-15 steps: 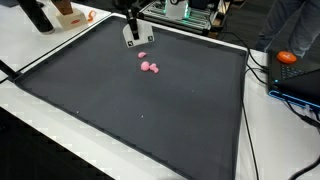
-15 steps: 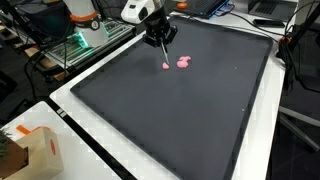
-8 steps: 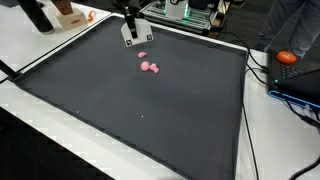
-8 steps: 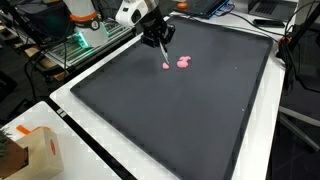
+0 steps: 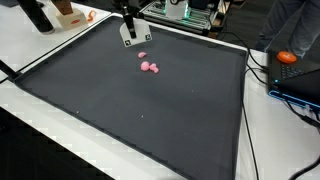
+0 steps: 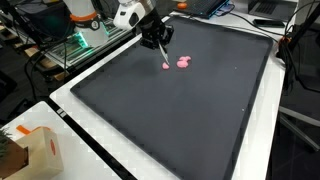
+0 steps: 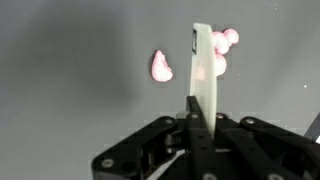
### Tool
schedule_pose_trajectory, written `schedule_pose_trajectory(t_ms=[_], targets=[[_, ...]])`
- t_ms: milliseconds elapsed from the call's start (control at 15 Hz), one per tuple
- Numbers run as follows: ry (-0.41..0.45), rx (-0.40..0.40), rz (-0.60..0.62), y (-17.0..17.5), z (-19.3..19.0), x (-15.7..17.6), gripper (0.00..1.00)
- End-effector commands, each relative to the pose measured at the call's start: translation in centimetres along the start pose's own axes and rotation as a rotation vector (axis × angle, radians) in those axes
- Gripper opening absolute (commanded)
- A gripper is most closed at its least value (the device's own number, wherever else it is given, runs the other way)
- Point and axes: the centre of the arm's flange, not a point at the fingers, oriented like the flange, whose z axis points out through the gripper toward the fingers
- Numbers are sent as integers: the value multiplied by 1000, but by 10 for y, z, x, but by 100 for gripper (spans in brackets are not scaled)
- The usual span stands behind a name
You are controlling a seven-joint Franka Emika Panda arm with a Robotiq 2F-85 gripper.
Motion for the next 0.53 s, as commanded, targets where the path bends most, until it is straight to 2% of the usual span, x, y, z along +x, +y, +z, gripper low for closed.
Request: schedule_pose_trajectory(t_ms=[0, 467], targets=[[-8, 7, -24, 5, 4, 5, 1], [-8, -64, -103, -21, 7, 14, 1]])
